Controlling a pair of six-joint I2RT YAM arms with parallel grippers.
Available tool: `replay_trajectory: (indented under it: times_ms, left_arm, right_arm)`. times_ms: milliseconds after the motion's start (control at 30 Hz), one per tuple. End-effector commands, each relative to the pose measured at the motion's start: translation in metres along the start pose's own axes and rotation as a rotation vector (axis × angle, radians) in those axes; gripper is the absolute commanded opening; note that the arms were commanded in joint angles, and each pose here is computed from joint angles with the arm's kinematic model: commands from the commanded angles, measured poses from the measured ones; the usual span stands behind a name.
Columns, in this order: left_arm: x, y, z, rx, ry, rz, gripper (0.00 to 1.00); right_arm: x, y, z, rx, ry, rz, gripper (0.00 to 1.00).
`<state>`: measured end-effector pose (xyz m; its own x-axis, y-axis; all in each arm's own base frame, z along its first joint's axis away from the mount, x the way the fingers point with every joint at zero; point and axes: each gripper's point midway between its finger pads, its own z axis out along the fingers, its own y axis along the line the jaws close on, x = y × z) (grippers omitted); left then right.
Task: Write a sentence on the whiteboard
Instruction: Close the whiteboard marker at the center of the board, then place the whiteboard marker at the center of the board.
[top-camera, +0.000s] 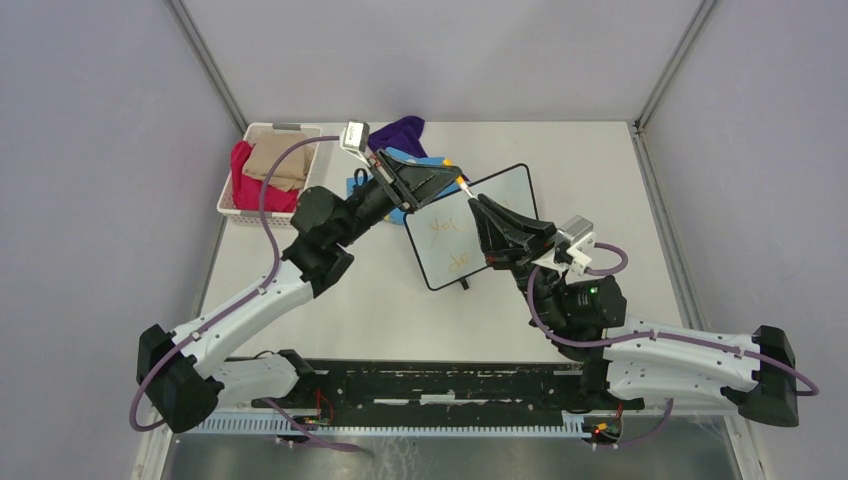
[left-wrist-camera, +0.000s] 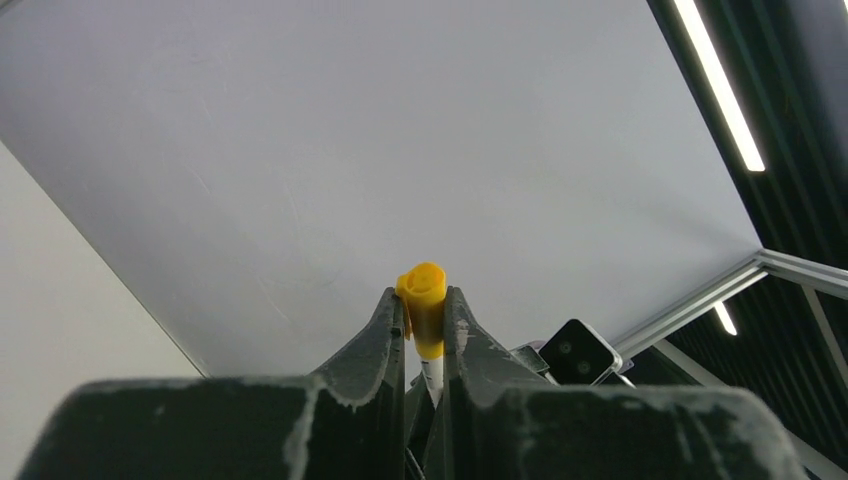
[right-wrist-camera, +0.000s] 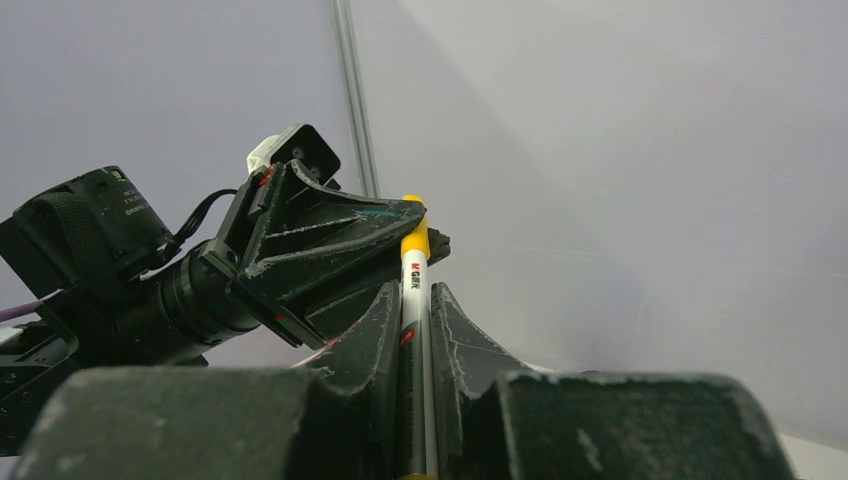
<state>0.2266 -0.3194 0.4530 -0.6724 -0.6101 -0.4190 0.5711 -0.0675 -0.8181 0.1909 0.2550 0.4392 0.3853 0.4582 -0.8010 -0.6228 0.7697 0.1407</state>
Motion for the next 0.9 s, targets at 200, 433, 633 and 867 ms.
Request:
replay_trajectory:
  times_ms: [200,433,633,867]
  left_arm:
    - [0.037,-0.024,0.006,0.104,0.084,-0.023,0.02]
    - [0.076,-0.021,0.011,0.103,0.163,-0.047,0.02]
    - [0.073,-0.021,0.008,0.100,0.137,-0.046,0.13]
    - [0.040,-0.023,-0.001,0.038,0.020,0.025,0.58]
  right_arm:
    - [-0.014,-0.005,0.007,0.038,-0.046,0.019,0.00]
    - [-0.019,-0.008,0.011,0.063,-0.063,0.000,0.00]
    - [-0.023,-0.013,0.009,0.071,-0.069,-0.018,0.00]
    - [-0.023,-0.014,0.002,0.051,-0.060,-0.026,0.00]
